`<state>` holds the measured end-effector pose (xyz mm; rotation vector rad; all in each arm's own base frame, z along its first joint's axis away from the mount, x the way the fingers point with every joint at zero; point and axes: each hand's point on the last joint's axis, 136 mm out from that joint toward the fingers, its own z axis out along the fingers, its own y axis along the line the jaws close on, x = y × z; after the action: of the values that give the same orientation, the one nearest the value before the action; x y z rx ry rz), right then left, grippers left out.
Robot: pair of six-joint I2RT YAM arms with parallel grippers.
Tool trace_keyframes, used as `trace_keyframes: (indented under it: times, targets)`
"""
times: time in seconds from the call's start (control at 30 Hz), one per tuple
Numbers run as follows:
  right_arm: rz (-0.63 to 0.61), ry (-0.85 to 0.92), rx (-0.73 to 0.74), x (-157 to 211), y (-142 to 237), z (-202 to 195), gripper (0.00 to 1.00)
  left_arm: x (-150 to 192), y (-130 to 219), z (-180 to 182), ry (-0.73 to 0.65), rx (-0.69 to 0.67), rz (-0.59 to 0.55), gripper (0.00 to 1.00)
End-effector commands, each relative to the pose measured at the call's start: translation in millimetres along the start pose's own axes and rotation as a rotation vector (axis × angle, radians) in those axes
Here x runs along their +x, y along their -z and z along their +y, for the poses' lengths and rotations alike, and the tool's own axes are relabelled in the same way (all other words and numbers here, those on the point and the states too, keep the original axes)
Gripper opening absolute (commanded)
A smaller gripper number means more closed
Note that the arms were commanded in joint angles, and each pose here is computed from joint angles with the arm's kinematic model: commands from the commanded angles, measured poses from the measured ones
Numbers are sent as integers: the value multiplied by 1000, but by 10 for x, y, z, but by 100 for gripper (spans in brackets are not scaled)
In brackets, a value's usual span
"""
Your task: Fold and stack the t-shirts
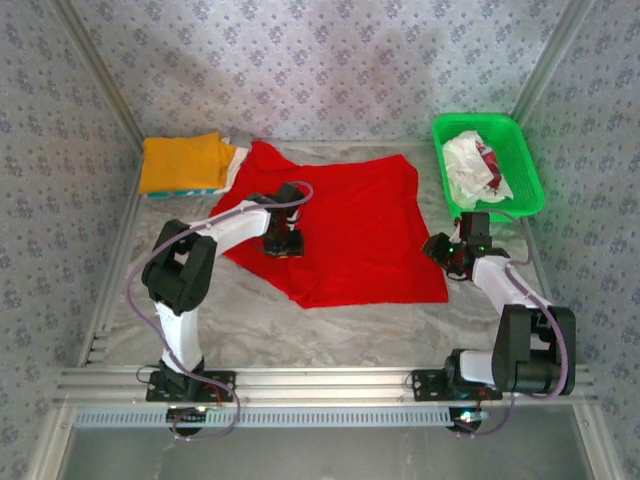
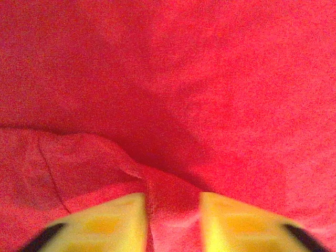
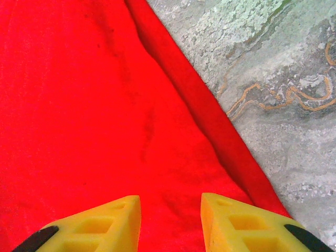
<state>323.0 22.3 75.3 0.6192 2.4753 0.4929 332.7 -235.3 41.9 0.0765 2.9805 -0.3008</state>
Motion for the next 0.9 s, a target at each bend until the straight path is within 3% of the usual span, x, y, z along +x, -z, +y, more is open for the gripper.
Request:
trace_keyframes:
  times: [0.0, 0.07, 0.37, 0.63, 0.87]
  targets:
    - [-1, 4, 0, -10, 41, 26, 38, 11, 27, -15, -1, 13, -4, 16]
    - [-3, 4, 0, -12, 53, 31, 38, -21, 97, -12, -1, 8, -24, 0]
    - [-2, -6, 60, 31, 188, -90, 39, 167, 811, 222, 53, -25, -131, 0]
    - [78, -144, 101, 307, 259, -343, 39, 917, 1258, 860, 225, -71, -142, 0]
    - [177, -259, 157, 691, 299, -569, 42, 1674, 1180, 1150, 419, 11, -130, 0]
